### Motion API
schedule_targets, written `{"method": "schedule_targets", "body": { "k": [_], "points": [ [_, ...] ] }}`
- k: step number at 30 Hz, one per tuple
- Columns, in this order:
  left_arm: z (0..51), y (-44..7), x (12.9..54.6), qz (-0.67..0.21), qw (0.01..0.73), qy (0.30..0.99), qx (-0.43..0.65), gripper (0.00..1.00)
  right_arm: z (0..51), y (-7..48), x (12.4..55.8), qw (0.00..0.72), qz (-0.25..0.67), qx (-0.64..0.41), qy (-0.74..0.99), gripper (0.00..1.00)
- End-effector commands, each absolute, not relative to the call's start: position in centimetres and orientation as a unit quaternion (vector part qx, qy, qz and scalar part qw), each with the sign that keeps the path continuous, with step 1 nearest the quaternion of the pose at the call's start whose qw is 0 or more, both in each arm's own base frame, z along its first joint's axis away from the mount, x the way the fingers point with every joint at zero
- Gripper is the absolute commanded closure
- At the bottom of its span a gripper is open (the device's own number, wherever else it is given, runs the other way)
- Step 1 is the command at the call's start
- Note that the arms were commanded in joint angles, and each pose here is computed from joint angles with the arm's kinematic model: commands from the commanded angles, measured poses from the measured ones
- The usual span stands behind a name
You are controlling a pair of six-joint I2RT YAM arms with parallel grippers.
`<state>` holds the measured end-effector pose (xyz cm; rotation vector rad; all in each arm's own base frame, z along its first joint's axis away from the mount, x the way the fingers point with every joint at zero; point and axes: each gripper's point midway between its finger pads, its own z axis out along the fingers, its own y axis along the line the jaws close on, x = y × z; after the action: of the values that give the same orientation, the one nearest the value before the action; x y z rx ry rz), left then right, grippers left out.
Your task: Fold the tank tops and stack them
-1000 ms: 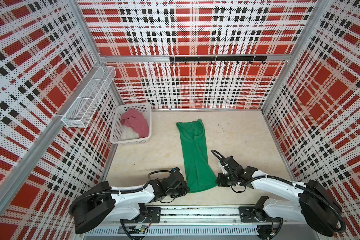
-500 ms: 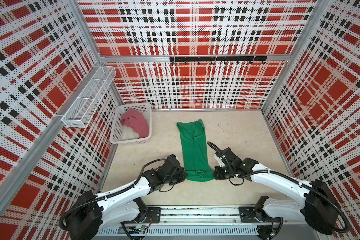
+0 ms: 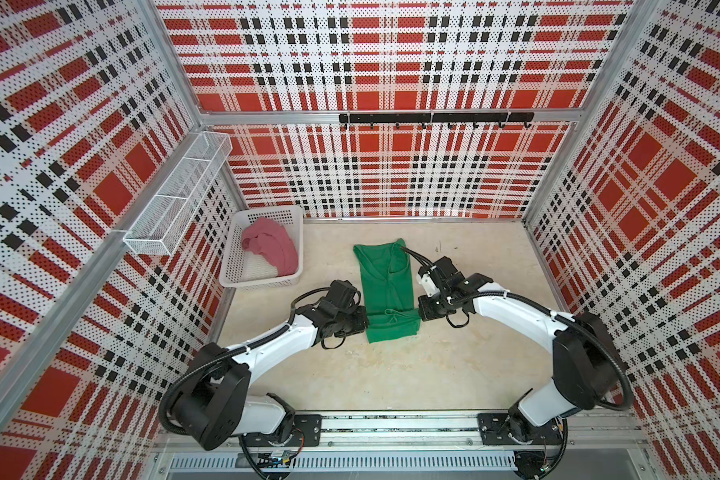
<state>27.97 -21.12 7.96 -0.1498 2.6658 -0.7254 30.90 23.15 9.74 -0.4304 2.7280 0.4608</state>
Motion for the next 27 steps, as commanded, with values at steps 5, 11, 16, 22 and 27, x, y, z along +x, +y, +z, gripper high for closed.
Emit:
{"method": "schedule_targets", "body": {
  "k": [5,11,16,22,27],
  "points": [
    [8.1,-19.6,32.4,-0.226,0.213,0.950,-0.024,1.00,10.0,23.0,36.4,0.201,0.136,-0.179,0.954,1.00],
    [8.2,-20.0,36.4,-0.215,0.233,0.948,-0.014,1.00,9.7,23.1,40.1,0.215,0.128,-0.190,0.949,1.00],
    [7.7,-20.3,39.2,-0.213,0.241,0.947,-0.012,1.00,9.0,23.1,42.7,0.226,0.127,-0.196,0.946,1.00],
    [7.3,-20.3,42.7,-0.208,0.254,0.945,-0.014,1.00,8.6,24.0,45.3,0.243,0.130,-0.207,0.939,1.00],
    [8.2,-19.9,46.1,-0.214,0.281,0.935,-0.018,0.61,9.9,24.3,48.0,0.273,0.139,-0.203,0.930,0.69]
  ]
}}
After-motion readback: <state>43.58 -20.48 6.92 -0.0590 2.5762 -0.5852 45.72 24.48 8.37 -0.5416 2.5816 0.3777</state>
